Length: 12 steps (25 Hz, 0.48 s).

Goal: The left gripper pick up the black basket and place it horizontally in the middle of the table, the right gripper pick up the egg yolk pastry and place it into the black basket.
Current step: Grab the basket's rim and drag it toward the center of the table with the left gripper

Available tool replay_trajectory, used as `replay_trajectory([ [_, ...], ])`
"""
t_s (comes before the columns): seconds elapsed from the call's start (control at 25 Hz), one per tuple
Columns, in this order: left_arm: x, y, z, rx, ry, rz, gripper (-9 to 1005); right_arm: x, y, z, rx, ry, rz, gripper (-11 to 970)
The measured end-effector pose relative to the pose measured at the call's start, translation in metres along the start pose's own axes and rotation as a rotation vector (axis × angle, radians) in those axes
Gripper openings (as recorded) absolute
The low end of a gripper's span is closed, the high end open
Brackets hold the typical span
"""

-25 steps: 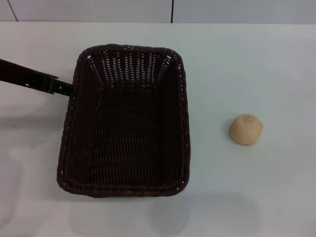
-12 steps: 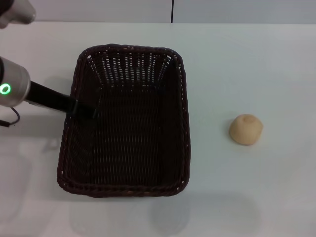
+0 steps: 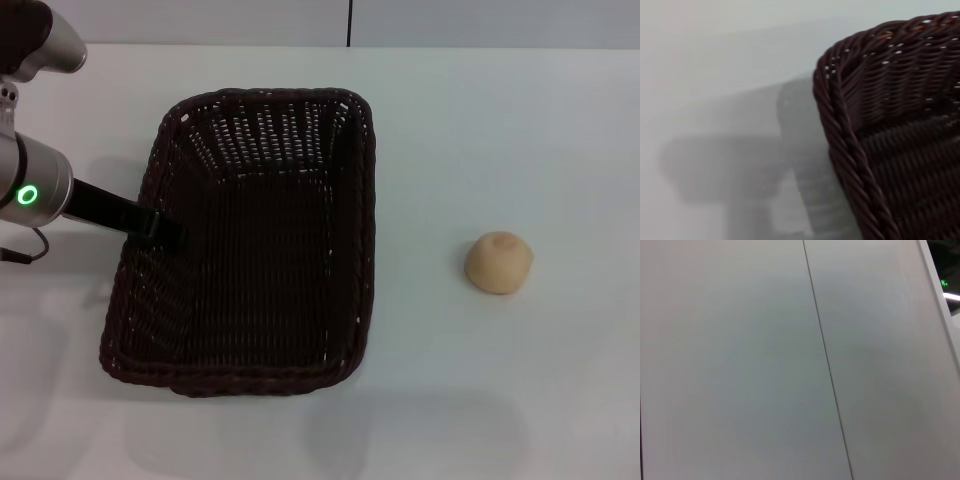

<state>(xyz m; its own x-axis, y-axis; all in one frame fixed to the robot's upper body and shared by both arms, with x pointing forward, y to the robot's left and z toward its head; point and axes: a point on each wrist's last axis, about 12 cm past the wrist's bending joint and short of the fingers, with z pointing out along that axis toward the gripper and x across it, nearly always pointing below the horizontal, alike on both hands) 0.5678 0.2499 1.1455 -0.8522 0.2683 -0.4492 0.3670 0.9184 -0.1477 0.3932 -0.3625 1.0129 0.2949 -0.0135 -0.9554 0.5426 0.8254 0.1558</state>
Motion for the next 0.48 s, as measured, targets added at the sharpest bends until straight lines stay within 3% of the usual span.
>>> replay_trajectory([
  [0.16, 0.0003, -0.0002, 0.0009, -0.013, 0.003, 0.021, 593, -0.0003, -0.0012, -0.0010, 0.002, -0.001, -0.002, 827],
  [0.48, -0.0041, -0.0097, -0.0040, -0.017, -0.016, 0.096, 497, -0.0011, -0.0009, -0.0013, 0.002, -0.007, -0.001, 827],
])
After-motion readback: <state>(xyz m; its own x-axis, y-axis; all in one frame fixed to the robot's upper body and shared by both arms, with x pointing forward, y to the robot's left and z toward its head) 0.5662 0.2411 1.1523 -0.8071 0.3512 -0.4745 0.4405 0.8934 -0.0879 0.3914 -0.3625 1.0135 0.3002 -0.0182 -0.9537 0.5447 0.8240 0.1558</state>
